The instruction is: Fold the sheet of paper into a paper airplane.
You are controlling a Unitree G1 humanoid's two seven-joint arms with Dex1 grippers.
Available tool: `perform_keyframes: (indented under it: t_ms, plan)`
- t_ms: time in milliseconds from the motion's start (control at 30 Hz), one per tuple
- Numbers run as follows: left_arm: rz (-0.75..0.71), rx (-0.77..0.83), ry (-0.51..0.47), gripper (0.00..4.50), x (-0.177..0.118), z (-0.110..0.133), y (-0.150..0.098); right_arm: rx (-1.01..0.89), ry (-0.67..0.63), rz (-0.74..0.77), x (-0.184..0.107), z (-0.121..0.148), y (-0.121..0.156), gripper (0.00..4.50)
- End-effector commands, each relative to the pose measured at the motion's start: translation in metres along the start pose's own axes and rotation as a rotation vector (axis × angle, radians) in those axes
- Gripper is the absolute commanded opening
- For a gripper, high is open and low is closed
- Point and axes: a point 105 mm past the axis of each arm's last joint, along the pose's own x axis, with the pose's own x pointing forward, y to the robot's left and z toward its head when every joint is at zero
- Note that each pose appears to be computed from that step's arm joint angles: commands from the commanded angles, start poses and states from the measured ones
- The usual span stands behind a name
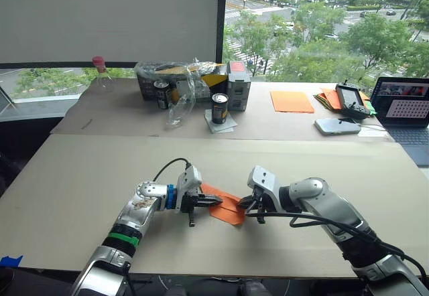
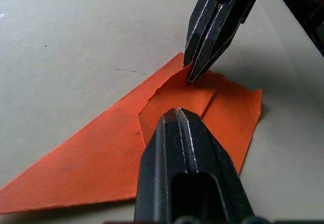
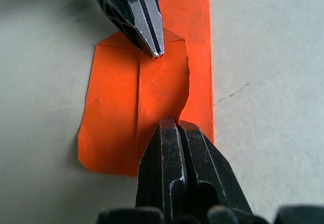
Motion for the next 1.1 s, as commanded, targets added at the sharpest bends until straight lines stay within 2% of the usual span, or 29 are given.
perform_keyframes:
  t_ms: [33,167,300,433,500,600,733,867,1100]
  plan:
    - [0.021,0.027,0.064,0.0,0.003,-0.011,0.004,0.068,0.084,-0.027,0.004,-0.025,-0.001,0.01]
    - [0.019,0.034,0.088,0.0,0.009,-0.016,0.005,0.061,0.038,-0.077,0.002,-0.017,-0.008,0.01]
    - [-0.006,0.012,0.096,0.0,0.011,-0.021,0.001,0.035,-0.019,-0.106,-0.007,-0.003,-0.012,1.2]
    - [-0.029,-0.004,0.108,0.0,0.011,-0.026,-0.002,-0.022,-0.187,-0.179,-0.023,0.038,-0.015,2.52]
    - [-0.046,-0.009,0.113,0.0,0.012,-0.028,-0.005,-0.008,-0.274,-0.195,-0.029,0.057,-0.011,2.52]
    - [-0.07,-0.006,0.126,0.0,0.013,-0.031,-0.009,-0.007,-0.304,-0.196,-0.024,0.063,0.001,2.52]
    - [-0.083,0.01,0.131,0.0,0.016,-0.029,-0.009,0.009,-0.283,-0.202,-0.005,0.045,0.014,1.41]
    - [-0.091,0.022,0.133,0.0,0.017,-0.026,-0.005,0.006,-0.214,-0.195,0.012,0.022,0.024,0.02]
    - [-0.086,0.031,0.134,0.0,0.016,-0.023,0.002,0.048,-0.125,-0.21,0.017,-0.006,0.023,0.02]
